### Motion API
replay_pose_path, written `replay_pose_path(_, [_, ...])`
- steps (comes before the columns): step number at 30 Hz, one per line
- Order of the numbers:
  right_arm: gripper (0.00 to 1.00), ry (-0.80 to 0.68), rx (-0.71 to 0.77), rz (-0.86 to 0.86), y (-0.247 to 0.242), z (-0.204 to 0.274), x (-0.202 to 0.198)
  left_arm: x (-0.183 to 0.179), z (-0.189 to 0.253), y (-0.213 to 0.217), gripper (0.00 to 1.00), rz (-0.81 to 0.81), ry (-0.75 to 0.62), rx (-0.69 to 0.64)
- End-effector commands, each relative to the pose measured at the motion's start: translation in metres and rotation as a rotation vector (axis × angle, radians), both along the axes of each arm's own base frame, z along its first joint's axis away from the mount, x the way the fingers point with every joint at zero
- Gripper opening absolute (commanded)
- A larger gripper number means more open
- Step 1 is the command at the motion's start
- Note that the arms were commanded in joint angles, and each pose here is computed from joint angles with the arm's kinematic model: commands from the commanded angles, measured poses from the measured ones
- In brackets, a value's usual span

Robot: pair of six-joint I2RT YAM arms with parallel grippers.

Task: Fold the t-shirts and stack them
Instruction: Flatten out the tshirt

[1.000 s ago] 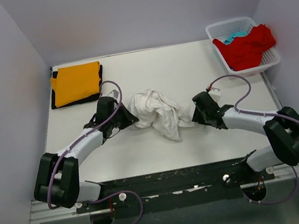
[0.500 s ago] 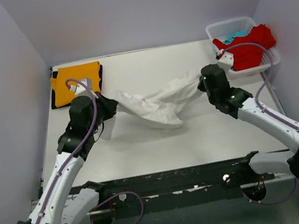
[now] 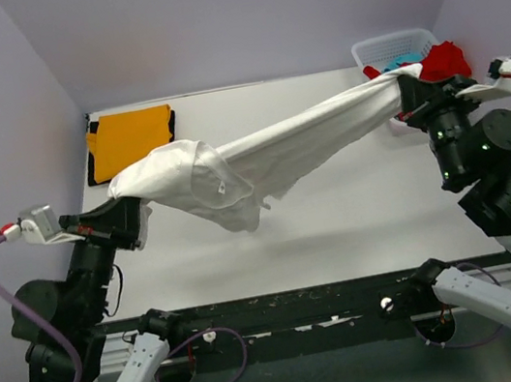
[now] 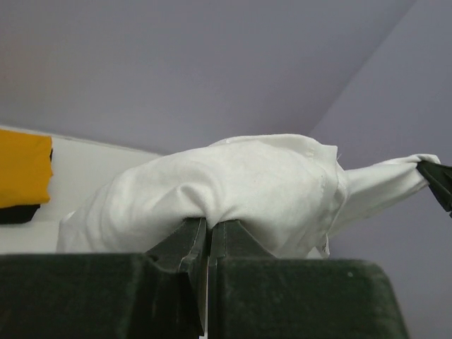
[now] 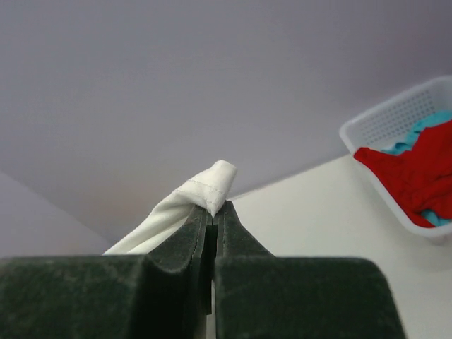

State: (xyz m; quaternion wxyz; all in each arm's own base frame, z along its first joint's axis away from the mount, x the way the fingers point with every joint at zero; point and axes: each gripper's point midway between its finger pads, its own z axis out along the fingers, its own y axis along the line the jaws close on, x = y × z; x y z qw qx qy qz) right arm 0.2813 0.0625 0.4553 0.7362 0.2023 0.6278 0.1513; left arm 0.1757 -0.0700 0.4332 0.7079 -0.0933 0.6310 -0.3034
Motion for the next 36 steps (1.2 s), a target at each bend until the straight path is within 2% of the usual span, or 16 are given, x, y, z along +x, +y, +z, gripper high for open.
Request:
replay_pose_path(1, [0.01,-0.146,0.009,0.104,-0.008,0.052,-0.043,-0.046,0.037,-0.005,0.00,-0.112,-0.186,0.021])
replay_pose_path(5, [0.01,-0.177,0.018,0.145,-0.010,0.062,-0.060,-0.062,0.043,-0.013,0.00,-0.183,-0.219,0.010])
replay_pose_path(9, [0.01,-0.105,0.020,0.083,-0.014,0.038,-0.047,-0.033,0.024,-0.009,0.00,-0.112,-0.113,0.008])
replay_pose_path(12, [0.01,0.049,0.015,-0.026,-0.019,-0.012,-0.023,0.017,-0.014,-0.009,0.00,-0.012,0.055,0.031])
replay_pose_path(16, [0.01,0.277,-0.044,-0.204,-0.025,-0.109,0.010,0.100,-0.096,-0.012,0.00,0.133,0.349,0.147])
replay_pose_path(19, [0.01,0.469,-0.120,-0.293,-0.023,-0.194,0.028,0.158,-0.157,-0.023,0.03,0.119,0.536,0.230])
replay_pose_path(20, [0.01,0.524,-0.127,-0.297,-0.019,-0.220,0.032,0.175,-0.172,-0.025,0.22,0.110,0.579,0.234])
replay_pose_path(21, [0.01,0.594,-0.147,-0.290,-0.015,-0.251,0.038,0.192,-0.194,-0.030,0.50,0.092,0.638,0.243])
replay_pose_path(22, [0.03,0.658,-0.150,-0.265,-0.012,-0.277,0.044,0.209,-0.212,-0.029,0.67,0.087,0.695,0.241])
replay_pose_path(23, [0.06,0.725,-0.153,-0.258,-0.011,-0.302,0.051,0.221,-0.225,-0.029,0.73,0.083,0.758,0.229])
replay_pose_path(24, [0.17,0.781,-0.140,-0.239,-0.012,-0.321,0.058,0.233,-0.236,-0.029,0.84,0.068,0.825,0.222])
replay_pose_path(25, [0.42,0.849,-0.140,-0.229,-0.012,-0.339,0.064,0.242,-0.241,-0.032,0.98,0.039,0.868,0.211])
replay_pose_path(27, [0.59,0.931,-0.145,-0.248,-0.014,-0.356,0.069,0.250,-0.248,-0.037,0.98,0.006,0.916,0.215])
replay_pose_path(30, [0.93,0.943,-0.163,-0.268,-0.015,-0.355,0.075,0.240,-0.240,-0.053,0.99,-0.080,0.873,0.196])
replay_pose_path(31, [1.00,0.932,-0.160,-0.272,-0.016,-0.352,0.075,0.233,-0.238,-0.058,0.99,-0.103,0.860,0.192])
replay_pose_path(36, [1.00,0.857,-0.130,-0.295,-0.024,-0.333,0.066,0.178,-0.238,-0.089,0.99,-0.197,0.835,0.222])
